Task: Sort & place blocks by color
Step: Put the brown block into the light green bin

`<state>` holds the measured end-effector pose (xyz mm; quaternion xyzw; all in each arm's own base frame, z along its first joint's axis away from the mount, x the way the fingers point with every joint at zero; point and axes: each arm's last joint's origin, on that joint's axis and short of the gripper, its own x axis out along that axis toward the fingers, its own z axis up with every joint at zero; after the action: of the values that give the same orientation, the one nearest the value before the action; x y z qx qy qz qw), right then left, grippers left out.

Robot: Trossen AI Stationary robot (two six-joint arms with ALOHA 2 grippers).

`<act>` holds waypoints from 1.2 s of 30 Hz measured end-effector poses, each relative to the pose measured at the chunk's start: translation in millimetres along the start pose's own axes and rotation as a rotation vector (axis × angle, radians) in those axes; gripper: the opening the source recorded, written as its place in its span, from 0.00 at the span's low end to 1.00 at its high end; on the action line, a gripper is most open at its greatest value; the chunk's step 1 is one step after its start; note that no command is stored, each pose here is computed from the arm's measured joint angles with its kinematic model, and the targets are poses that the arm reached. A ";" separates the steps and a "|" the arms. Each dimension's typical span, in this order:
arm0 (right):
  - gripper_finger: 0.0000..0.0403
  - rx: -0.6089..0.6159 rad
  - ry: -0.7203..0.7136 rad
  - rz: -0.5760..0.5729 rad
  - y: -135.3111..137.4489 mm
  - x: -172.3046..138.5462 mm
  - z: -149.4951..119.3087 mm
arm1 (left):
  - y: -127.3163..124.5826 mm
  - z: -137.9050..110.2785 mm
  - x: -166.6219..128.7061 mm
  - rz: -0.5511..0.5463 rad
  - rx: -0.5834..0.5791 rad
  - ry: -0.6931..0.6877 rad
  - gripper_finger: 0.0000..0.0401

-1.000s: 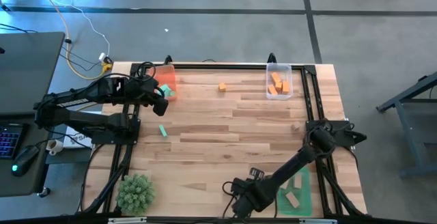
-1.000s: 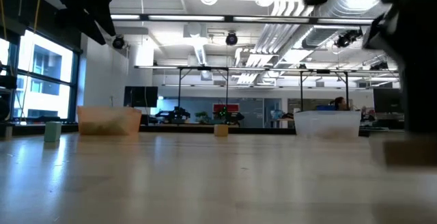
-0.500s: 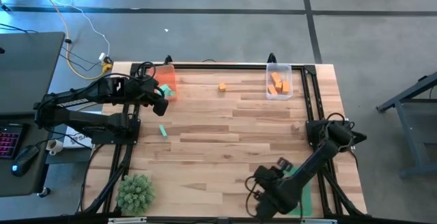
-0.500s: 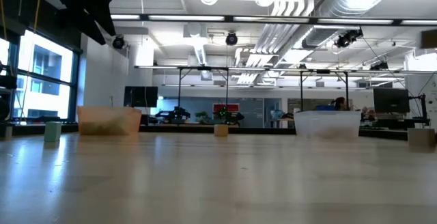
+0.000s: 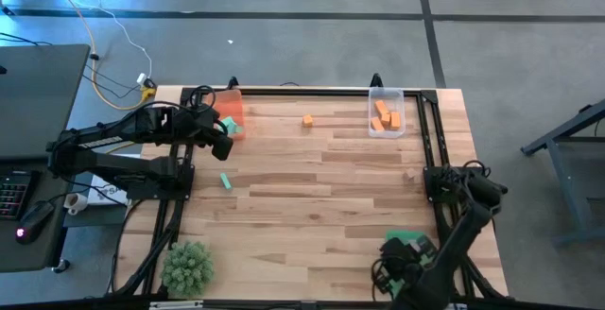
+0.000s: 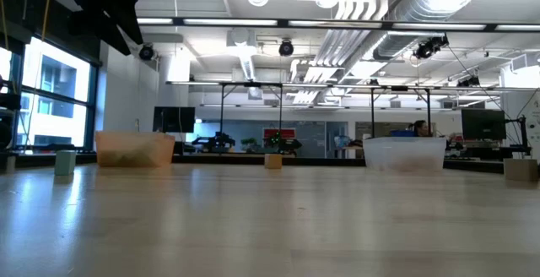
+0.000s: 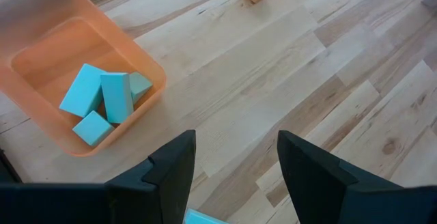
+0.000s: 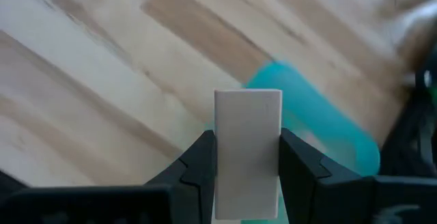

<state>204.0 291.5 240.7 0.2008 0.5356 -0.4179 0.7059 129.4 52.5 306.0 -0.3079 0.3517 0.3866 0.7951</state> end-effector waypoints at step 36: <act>0.31 0.198 0.235 -0.151 14.7 22.7 -33.2 | -1.2 -0.5 0.9 -0.024 0.001 0.026 0.48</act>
<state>198.0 315.6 205.9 0.2761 0.5840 -0.4943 0.5817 130.6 51.9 305.2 -0.3163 0.3585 0.3729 0.7952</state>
